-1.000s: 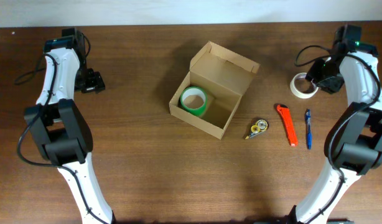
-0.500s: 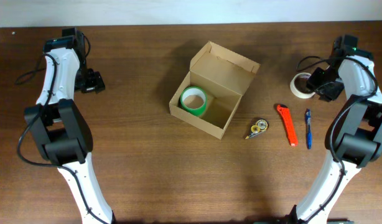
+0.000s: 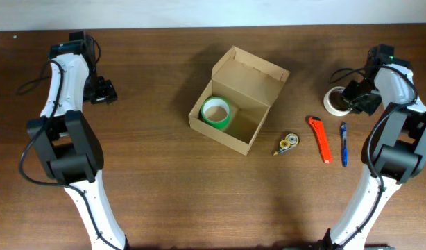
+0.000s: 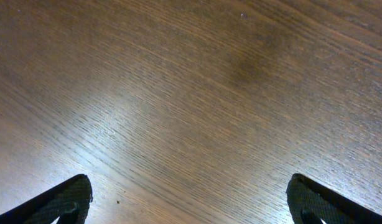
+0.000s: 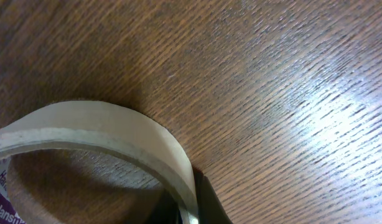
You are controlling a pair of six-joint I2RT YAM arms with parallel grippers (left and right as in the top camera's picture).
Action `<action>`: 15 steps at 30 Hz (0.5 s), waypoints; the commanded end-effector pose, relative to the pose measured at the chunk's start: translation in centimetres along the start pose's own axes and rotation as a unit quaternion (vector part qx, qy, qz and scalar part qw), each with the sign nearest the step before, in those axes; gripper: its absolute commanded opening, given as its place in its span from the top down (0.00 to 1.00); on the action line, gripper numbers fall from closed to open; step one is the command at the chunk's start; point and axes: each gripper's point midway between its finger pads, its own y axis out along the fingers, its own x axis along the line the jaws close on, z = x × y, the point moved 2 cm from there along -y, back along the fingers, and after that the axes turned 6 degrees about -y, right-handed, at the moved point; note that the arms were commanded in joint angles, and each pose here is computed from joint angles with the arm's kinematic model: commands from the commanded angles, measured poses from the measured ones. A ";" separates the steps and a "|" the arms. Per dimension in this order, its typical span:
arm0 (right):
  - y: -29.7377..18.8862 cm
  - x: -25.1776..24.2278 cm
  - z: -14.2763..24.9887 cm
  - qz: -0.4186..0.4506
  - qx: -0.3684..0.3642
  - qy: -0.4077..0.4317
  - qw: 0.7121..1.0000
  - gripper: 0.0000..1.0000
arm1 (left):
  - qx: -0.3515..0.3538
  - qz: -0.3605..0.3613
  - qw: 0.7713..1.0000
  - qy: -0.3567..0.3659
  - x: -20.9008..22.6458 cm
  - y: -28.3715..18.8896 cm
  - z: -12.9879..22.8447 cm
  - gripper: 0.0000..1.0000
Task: Pack container
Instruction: 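Grasp the beige masking tape rim with the right gripper and lift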
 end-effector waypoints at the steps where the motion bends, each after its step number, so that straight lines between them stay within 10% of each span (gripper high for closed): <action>1: 0.8 -0.5 0.3 0.009 0.012 0.004 1.000 0.96 | -0.003 0.004 1.000 0.002 0.1 -0.4 0.0 0.00; 15: -14.2 3.0 -2.2 -0.062 -0.082 -0.079 0.992 0.96 | -0.002 0.004 1.000 0.002 0.1 -0.4 0.0 0.00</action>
